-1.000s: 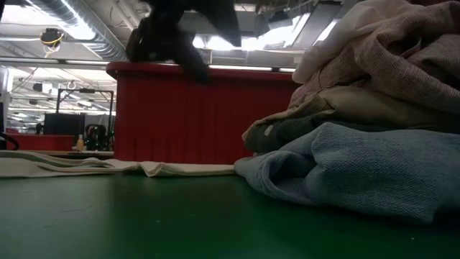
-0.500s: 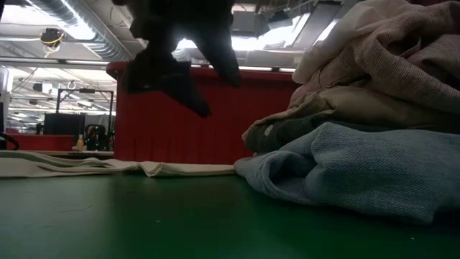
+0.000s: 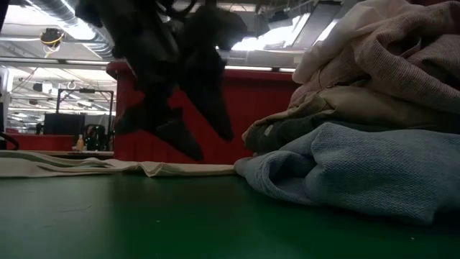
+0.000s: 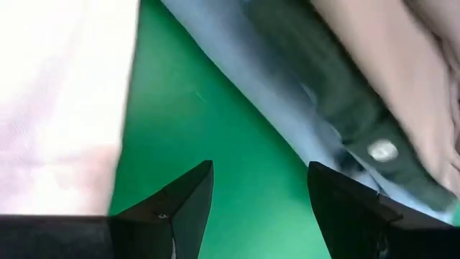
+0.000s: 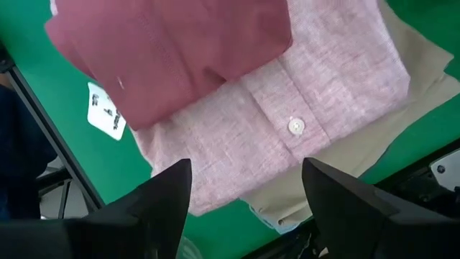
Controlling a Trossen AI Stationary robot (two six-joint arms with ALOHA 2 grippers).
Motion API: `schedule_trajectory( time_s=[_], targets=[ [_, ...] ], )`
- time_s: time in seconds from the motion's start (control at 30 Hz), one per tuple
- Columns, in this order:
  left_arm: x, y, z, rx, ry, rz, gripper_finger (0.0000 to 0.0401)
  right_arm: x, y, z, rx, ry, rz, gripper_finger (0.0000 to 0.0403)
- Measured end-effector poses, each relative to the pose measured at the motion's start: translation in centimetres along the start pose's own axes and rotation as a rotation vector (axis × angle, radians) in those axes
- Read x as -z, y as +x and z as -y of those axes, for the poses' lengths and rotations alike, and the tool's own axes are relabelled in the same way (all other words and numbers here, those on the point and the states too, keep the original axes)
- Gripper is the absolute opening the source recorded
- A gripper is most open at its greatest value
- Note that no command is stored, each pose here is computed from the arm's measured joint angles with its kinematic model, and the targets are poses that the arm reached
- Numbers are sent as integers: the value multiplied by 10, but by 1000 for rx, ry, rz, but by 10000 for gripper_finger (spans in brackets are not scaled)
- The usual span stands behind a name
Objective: Fold laundry
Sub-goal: Put the stacked clothes into the red bin
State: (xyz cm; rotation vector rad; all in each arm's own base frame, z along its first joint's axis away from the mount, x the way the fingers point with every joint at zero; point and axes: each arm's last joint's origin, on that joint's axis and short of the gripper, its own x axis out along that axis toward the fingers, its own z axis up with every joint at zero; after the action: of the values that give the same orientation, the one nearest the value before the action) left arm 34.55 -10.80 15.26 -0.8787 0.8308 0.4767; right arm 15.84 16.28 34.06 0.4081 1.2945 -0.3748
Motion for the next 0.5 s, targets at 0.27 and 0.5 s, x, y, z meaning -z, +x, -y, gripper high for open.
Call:
schedule_trajectory(
  time_s=[0.27,0.5],
  targets=[
    [-6,9,-12,59,-70,57,220,-1,0,0,7,0,27,266],
    [3,14,-13,72,-104,67,220,-1,0,0,6,0,28,266]
  ],
)
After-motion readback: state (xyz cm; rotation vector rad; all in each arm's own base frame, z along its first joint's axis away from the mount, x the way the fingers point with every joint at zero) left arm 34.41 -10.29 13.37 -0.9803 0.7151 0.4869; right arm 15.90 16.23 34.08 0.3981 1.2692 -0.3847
